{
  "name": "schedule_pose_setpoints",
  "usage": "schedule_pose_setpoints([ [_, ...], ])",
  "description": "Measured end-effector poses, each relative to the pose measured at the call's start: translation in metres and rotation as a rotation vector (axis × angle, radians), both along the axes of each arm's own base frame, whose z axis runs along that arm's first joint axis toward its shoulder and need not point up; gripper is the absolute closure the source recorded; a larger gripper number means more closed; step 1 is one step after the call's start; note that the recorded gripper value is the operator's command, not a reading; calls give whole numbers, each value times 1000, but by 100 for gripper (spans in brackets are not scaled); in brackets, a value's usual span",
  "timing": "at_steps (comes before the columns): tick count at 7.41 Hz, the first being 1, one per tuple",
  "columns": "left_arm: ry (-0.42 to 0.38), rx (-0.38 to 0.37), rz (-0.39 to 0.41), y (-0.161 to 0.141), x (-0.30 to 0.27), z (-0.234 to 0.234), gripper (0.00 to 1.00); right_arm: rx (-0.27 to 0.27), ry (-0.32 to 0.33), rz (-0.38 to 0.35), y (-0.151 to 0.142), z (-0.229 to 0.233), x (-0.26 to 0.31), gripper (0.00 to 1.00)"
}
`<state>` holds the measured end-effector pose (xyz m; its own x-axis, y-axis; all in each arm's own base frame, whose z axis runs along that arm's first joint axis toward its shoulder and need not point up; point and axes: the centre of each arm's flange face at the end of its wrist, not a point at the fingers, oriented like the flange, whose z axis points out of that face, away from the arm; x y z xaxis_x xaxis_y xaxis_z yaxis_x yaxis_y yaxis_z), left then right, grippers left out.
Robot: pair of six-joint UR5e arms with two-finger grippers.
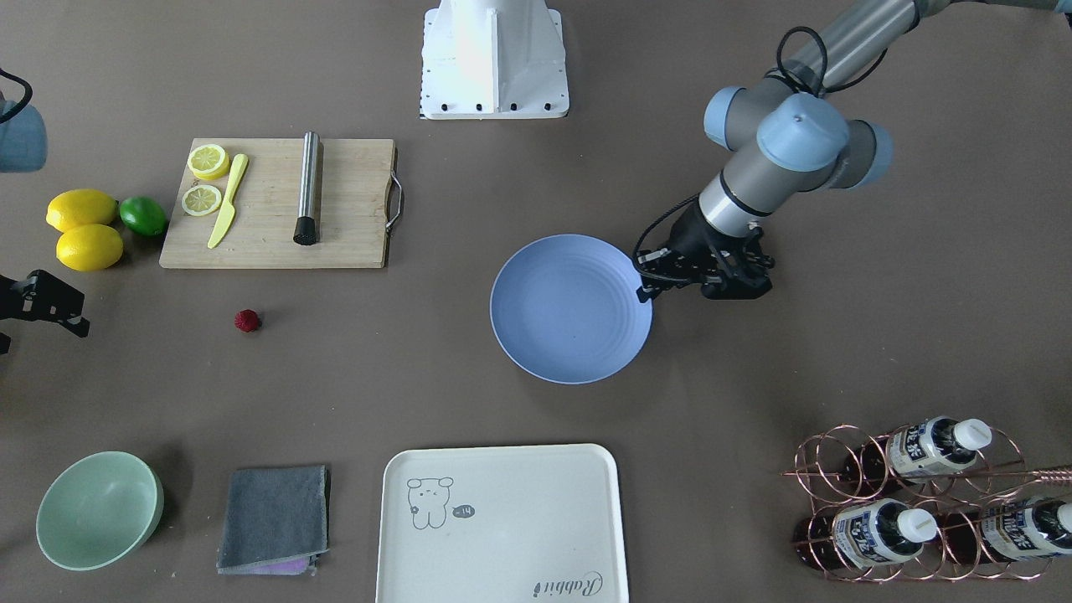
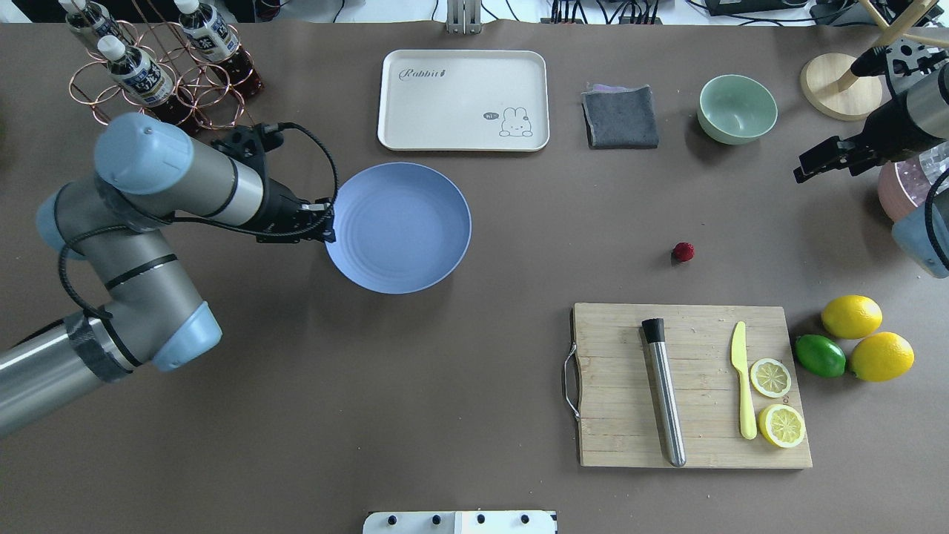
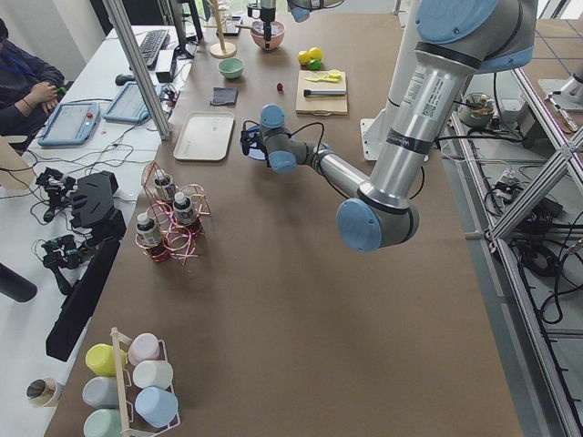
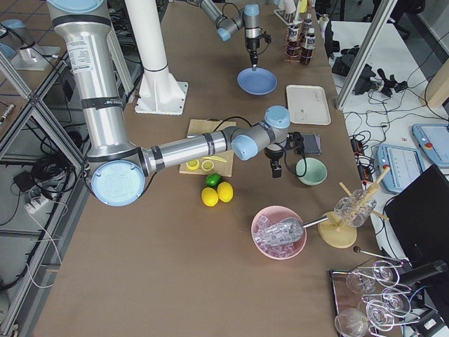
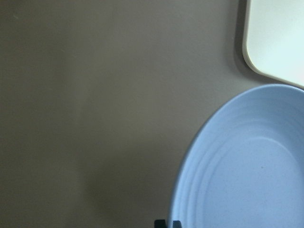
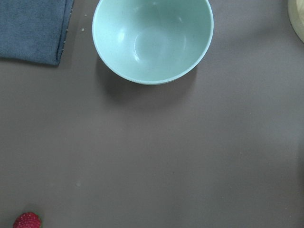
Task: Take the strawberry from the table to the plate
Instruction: 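Push the blue plate with the left gripper toward the table center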
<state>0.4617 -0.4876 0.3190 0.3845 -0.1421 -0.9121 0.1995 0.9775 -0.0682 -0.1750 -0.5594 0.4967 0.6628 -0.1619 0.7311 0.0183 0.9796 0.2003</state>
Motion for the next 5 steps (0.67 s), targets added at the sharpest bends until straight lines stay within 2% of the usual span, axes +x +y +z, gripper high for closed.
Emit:
schedule_pose_setpoints([
  [1,-3,1,-6,12,29,-15,100,-3,-3,0,0,-2,-4,0],
  [3,-14,7,-15,18,66,-27,100,-6,-12,-2,-4,-14,-19,1],
  [4,-16,10,-19,17,73,-29,1,-6,-15,-2,-5,-19,-25,0],
  [5,-16,13,-20,17,76,-30,2,-7,-16,-2,-6,-21,-27,0],
])
